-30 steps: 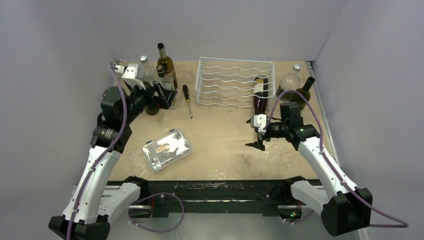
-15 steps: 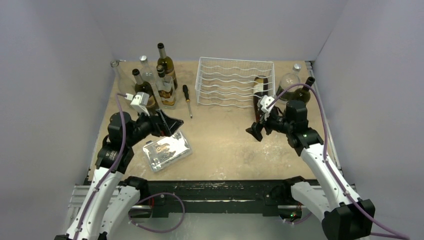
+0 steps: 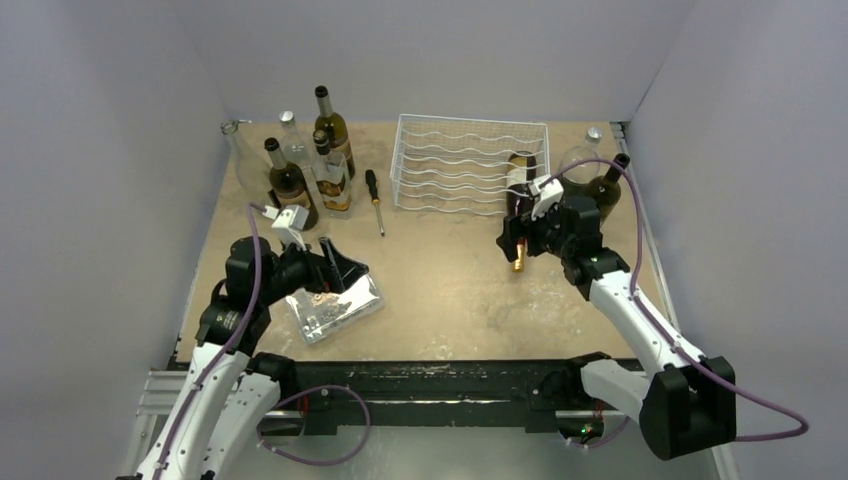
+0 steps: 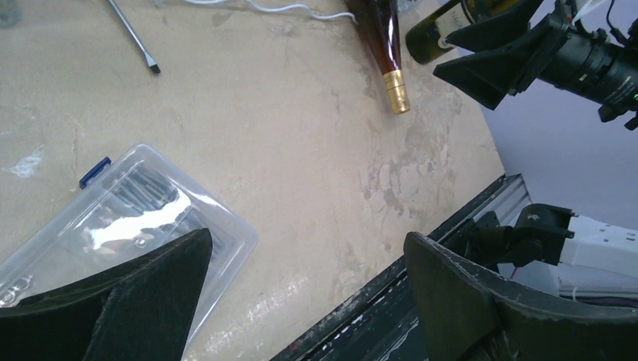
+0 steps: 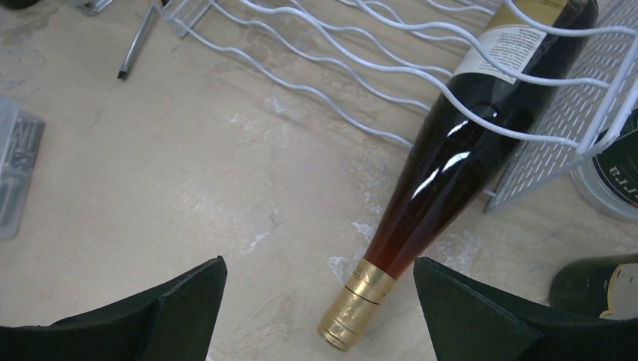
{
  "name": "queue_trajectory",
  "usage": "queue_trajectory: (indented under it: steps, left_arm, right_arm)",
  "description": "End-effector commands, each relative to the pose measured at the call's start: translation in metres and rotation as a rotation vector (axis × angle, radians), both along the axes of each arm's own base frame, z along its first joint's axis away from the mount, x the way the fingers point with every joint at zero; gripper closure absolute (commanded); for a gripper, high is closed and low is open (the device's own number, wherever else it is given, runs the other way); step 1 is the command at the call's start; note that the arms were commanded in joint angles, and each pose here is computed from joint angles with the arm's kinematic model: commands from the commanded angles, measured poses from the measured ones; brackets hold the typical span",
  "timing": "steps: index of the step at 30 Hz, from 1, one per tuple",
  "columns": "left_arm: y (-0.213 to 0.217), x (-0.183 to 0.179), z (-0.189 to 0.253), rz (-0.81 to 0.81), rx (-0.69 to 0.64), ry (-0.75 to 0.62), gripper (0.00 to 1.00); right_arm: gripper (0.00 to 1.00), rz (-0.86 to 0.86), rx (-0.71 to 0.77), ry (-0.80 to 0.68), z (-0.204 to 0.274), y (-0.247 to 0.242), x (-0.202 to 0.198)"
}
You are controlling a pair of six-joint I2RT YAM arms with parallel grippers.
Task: Take the wine bottle off the wine rack
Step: Place the wine bottle at the center of the board, then pick up the wine bottle from the wine rack.
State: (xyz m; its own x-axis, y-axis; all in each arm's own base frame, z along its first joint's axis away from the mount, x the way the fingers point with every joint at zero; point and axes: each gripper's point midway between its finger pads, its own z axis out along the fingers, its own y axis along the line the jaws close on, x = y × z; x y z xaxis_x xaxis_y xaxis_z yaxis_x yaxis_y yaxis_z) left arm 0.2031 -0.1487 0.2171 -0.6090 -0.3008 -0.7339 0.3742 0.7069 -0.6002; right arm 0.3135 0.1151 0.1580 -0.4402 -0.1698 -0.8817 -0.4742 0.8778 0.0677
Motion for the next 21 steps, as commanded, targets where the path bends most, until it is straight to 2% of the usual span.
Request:
queue_trajectory:
  steps: [1,3,6,13,21]
  left_arm:
    - [0.011,-0.002,0.005,-0.006,0.113,-0.037,0.0]
    - [0.017,-0.003,0.002,0.006,0.151,-0.031,0.0]
    - [0.017,-0.004,0.001,0.0,0.153,-0.031,0.0]
    - [0.024,-0.004,0.004,0.034,0.18,-0.054,0.0]
    - [0.028,-0.004,0.006,0.054,0.19,-0.068,0.0]
  right_arm:
    - [0.01,-0.123,0.009,-0.001,-0.003,-0.012,0.019]
    - [0.01,-0.218,-0.045,-0.002,-0.009,-0.029,0.027]
    - [0.02,-0.315,-0.048,0.015,-0.016,-0.04,0.037]
    - [0.14,-0.316,-0.075,0.113,-0.046,-0.035,0.053]
    - [0.19,-0.372,-0.079,0.098,-0.053,-0.036,0.071]
